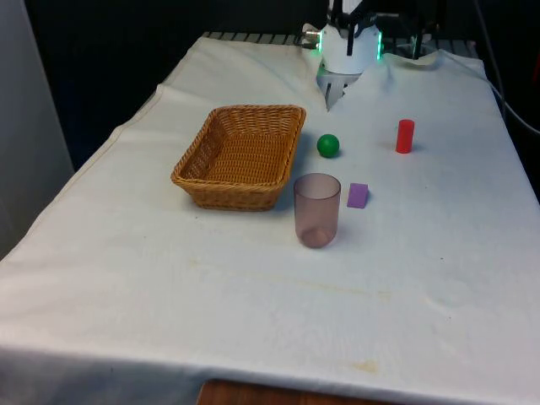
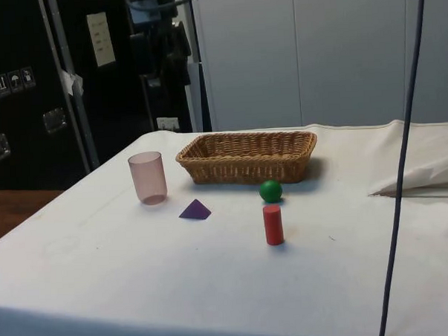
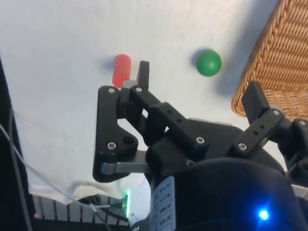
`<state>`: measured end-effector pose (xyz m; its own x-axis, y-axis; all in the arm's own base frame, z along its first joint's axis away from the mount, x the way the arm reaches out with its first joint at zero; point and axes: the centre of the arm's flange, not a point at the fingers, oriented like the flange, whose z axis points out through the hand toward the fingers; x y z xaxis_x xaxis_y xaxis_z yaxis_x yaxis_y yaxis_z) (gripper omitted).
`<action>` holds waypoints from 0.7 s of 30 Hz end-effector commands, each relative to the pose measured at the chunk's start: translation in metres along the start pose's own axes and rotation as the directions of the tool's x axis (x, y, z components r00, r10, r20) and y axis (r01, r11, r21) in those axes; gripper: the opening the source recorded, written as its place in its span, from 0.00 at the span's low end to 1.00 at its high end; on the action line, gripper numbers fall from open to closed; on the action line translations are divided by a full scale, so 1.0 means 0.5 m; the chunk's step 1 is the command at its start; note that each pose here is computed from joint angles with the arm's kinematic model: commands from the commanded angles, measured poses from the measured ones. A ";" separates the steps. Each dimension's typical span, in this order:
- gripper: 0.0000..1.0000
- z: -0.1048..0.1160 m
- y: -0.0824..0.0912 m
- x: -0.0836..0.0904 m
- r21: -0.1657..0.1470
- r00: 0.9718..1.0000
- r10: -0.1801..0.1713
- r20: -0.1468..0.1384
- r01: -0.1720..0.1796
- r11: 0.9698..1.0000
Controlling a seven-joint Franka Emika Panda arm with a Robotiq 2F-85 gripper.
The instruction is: Pick up the triangular block and place it into the basket.
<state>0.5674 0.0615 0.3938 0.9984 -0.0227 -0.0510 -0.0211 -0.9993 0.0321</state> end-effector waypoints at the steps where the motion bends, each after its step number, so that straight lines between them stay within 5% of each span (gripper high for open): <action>1: 1.00 0.006 -0.003 -0.002 -0.007 1.000 -0.004 -0.016 0.003 1.000; 2: 1.00 0.005 -0.001 -0.001 -0.001 1.000 -0.002 -0.003 0.002 1.000; 8: 1.00 0.043 -0.014 -0.011 -0.016 0.999 -0.025 -0.037 0.024 1.000; 21: 1.00 0.128 -0.028 -0.016 -0.021 0.998 -0.043 -0.044 0.042 0.999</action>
<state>0.5568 0.0728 0.3325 0.9996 0.0223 -0.0171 0.0232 -0.9985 0.0500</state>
